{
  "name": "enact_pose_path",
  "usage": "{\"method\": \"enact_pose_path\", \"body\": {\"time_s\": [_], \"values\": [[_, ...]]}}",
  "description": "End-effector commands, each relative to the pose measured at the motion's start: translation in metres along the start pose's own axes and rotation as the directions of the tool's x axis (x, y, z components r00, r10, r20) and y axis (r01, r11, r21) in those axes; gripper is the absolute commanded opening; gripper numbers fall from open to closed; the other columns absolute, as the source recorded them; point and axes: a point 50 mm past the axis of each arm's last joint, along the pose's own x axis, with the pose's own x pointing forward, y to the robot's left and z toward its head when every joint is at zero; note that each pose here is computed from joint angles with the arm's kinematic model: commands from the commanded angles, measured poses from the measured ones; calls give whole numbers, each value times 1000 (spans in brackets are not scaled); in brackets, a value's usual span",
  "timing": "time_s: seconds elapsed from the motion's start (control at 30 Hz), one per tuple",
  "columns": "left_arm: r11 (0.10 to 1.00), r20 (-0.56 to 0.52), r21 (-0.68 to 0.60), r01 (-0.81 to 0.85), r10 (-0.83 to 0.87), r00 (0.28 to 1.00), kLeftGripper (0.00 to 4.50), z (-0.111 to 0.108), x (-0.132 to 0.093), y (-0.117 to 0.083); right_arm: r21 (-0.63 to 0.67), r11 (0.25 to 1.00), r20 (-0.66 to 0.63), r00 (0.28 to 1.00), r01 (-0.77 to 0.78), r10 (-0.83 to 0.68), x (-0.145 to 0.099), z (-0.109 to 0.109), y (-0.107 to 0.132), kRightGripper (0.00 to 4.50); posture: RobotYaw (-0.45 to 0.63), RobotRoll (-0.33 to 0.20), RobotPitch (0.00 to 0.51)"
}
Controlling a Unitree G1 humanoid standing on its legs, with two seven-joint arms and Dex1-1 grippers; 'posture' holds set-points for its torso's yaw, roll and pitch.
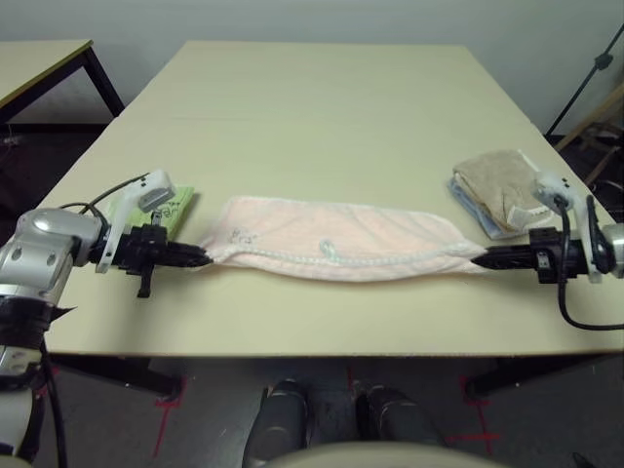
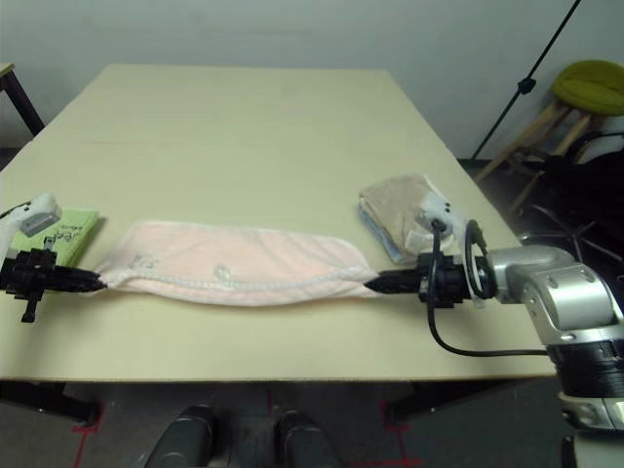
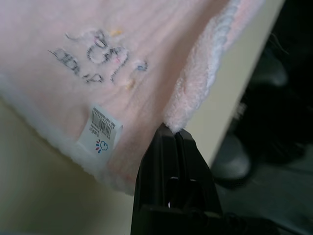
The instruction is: Fold the towel and set it aside.
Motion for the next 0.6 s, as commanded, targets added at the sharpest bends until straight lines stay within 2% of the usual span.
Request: {"method": "enact_pose_path", "body": {"time_s": [0.03, 0.1, 0.23, 0.43, 0.6], "values": [[998, -64, -36, 55, -57, 996, 16, -2, -1, -11, -21, 1000, -61, 998, 20, -21, -3, -7, 2, 0, 106, 0, 101], [997, -66, -30, 77, -79, 995, 16, 0, 2, -14, -38, 997, -47, 997, 62, -64, -3, -7, -5, 0, 105, 0, 98], [999, -46, 38, 38, -37, 998, 16, 16, 6, -4, -112, 981, 21, 987, 158, -157, -2, 4, -22, 0, 104, 0, 98], [986, -42, 153, -60, 68, 997, 16, 39, 5, 27, -200, 944, 87, 965, 261, -249, 1, 23, -44, 0, 99, 0, 97], [972, -36, 204, -114, 124, 992, 16, 51, 7, 47, -231, 933, 98, 961, 276, -260, 6, 28, -51, 0, 89, 0, 95]]}}
